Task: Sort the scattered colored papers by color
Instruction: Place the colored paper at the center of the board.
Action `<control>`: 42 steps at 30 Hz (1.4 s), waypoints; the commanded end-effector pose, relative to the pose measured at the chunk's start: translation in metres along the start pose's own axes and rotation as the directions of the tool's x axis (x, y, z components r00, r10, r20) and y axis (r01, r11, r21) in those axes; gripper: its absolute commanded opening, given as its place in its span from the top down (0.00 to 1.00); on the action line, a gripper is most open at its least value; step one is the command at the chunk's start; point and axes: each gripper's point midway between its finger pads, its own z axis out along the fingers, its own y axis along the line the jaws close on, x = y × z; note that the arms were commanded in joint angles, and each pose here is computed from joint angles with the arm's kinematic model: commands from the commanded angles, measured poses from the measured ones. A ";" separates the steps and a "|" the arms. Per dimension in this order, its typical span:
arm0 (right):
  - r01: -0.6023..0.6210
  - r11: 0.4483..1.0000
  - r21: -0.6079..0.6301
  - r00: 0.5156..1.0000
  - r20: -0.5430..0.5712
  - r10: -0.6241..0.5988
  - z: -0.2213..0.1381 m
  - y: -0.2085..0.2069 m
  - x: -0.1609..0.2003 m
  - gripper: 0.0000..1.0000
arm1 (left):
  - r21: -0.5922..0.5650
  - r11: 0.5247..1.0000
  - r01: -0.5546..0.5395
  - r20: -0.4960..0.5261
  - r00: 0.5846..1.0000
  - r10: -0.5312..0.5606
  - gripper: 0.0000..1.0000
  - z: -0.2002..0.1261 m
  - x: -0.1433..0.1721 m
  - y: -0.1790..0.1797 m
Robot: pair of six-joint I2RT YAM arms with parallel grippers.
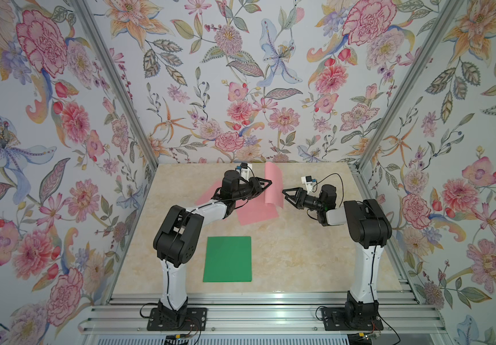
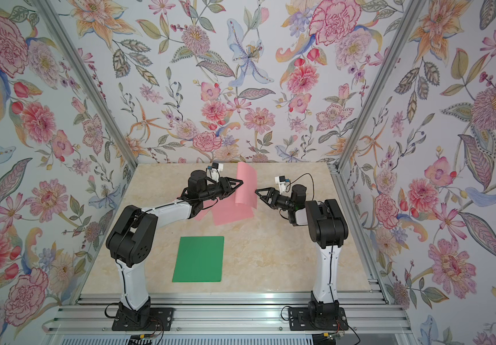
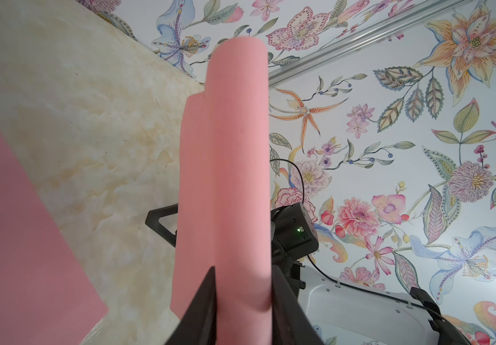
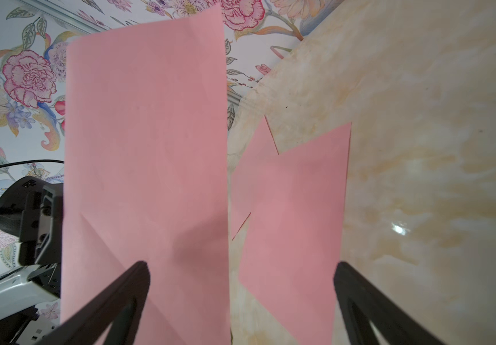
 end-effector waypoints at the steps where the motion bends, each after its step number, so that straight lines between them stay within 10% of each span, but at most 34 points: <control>1: 0.031 0.999 -0.014 1.000 0.007 -0.031 0.006 0.001 -0.003 0.00 | 0.016 1.000 -0.014 -0.008 1.000 0.014 0.69 -0.007 -0.002 -0.010; 20: 0.021 0.997 -0.068 0.999 0.044 -0.018 0.015 0.016 -0.010 0.13 | -0.019 1.000 -0.011 -0.020 1.000 0.011 0.70 -0.004 0.006 0.009; 42: 0.001 0.996 -0.088 0.999 0.050 0.003 0.009 0.026 -0.015 0.75 | -0.037 0.999 -0.009 -0.037 0.999 0.008 0.70 0.000 0.010 0.021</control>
